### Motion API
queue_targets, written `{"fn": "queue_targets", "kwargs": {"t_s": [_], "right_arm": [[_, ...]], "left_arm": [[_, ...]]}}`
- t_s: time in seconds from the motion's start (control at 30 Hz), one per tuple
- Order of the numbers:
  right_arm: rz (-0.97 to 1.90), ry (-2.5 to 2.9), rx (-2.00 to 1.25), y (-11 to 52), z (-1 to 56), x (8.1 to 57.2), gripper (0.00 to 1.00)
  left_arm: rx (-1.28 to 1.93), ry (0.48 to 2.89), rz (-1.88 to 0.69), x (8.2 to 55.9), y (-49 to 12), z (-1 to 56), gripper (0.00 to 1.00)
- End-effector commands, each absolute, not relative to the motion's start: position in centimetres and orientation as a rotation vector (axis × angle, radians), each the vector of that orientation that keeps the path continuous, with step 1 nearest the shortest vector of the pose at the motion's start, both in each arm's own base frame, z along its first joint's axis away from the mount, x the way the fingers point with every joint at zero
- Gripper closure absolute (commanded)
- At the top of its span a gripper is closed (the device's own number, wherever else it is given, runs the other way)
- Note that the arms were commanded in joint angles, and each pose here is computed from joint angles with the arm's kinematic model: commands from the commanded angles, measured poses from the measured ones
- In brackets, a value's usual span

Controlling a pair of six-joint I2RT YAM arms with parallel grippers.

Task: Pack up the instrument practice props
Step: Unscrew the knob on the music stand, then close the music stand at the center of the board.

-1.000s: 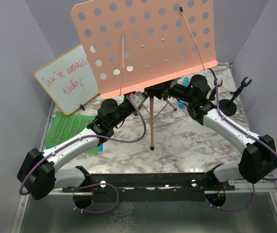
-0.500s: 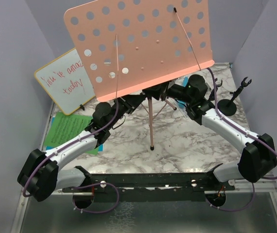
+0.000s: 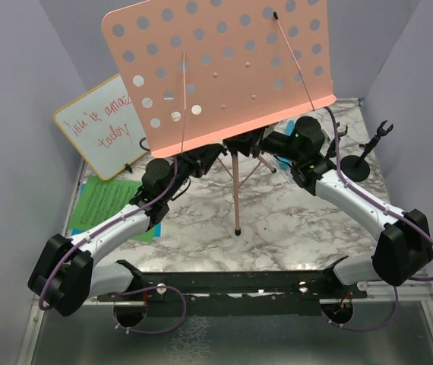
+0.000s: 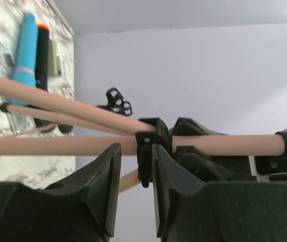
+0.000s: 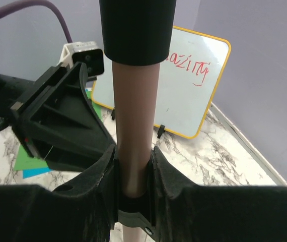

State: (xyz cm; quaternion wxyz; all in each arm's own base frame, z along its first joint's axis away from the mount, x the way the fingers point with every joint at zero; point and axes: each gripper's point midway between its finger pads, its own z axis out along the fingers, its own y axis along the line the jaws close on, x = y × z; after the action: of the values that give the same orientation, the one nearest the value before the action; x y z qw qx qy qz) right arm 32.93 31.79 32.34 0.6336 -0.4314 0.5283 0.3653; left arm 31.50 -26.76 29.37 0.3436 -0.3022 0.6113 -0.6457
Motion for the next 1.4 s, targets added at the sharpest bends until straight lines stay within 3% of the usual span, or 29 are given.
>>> {"fn": "queue_targets", "kwargs": {"t_s": [0.0,0.13,0.5,0.7,1.03,1.37], "right_arm": [[0.915,1.563,-1.075,31.0,21.8,31.3,0.99],[0.913,1.560,-1.074,30.9,21.9,31.3,0.99],[0.918,1.554,-1.077,31.0,21.9,31.3,0.99],[0.909,1.555,-1.077,31.0,21.7,31.4,0.99],[0.900,1.525,-1.084,31.1,21.2,31.6,0.99],[0.887,1.550,-1.059,30.8,20.3,31.7,0.99]], "left_arm": [[-0.705,1.541,-1.502,32.3,-23.8,29.6,0.61],[-0.659,1.518,-1.425,32.2,-22.3,29.4,0.56],[0.212,1.431,-0.961,30.1,-23.3,30.2,0.33],[0.406,1.302,-0.760,29.9,-22.5,31.1,0.25],[0.276,1.189,-0.906,31.4,-23.3,34.8,0.22],[0.321,1.182,-1.070,35.9,-22.7,36.3,0.21]]}}
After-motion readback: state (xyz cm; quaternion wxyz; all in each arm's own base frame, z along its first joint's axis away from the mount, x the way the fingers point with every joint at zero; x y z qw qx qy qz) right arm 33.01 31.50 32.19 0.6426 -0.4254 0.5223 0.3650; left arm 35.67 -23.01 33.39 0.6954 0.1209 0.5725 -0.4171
